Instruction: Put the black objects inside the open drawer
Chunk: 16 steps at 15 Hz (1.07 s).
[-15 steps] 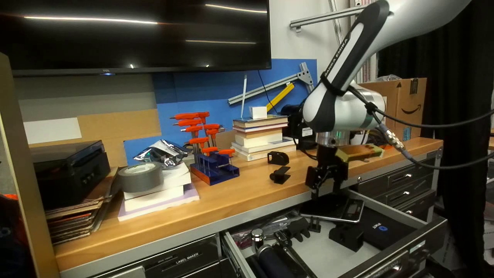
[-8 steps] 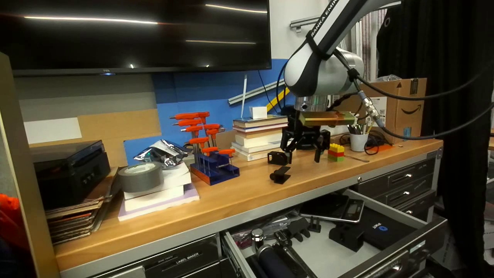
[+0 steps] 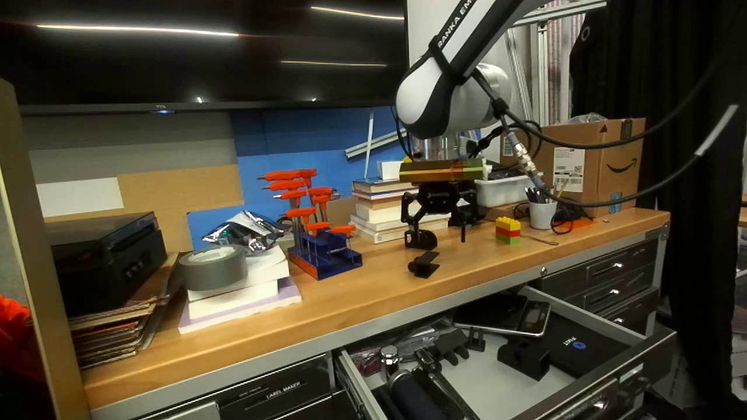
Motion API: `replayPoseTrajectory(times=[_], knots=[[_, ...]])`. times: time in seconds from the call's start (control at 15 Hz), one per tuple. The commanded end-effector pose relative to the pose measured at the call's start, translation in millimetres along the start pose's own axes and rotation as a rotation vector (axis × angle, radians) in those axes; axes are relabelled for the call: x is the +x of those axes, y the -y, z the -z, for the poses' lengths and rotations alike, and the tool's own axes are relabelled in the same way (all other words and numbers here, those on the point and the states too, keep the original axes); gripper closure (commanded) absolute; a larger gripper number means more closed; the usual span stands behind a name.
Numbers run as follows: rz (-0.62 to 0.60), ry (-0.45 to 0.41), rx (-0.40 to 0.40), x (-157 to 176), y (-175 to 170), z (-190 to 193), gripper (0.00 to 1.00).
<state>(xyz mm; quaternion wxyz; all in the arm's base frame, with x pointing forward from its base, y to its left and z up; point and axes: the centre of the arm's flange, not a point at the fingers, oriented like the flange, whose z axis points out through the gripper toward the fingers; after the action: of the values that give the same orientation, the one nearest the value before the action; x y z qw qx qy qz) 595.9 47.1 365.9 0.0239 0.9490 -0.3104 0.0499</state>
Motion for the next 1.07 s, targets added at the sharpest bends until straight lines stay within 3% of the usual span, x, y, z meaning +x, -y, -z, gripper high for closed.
replayPoseTrajectory(times=[0.0,0.33,1.0], knots=[[-0.098,0.057,-0.066,-6,48,-9,0.0],[-0.176,0.055,-0.071,-12,72,-31,0.0],[-0.296,0.0,-0.048,50,59,-50,0.0]])
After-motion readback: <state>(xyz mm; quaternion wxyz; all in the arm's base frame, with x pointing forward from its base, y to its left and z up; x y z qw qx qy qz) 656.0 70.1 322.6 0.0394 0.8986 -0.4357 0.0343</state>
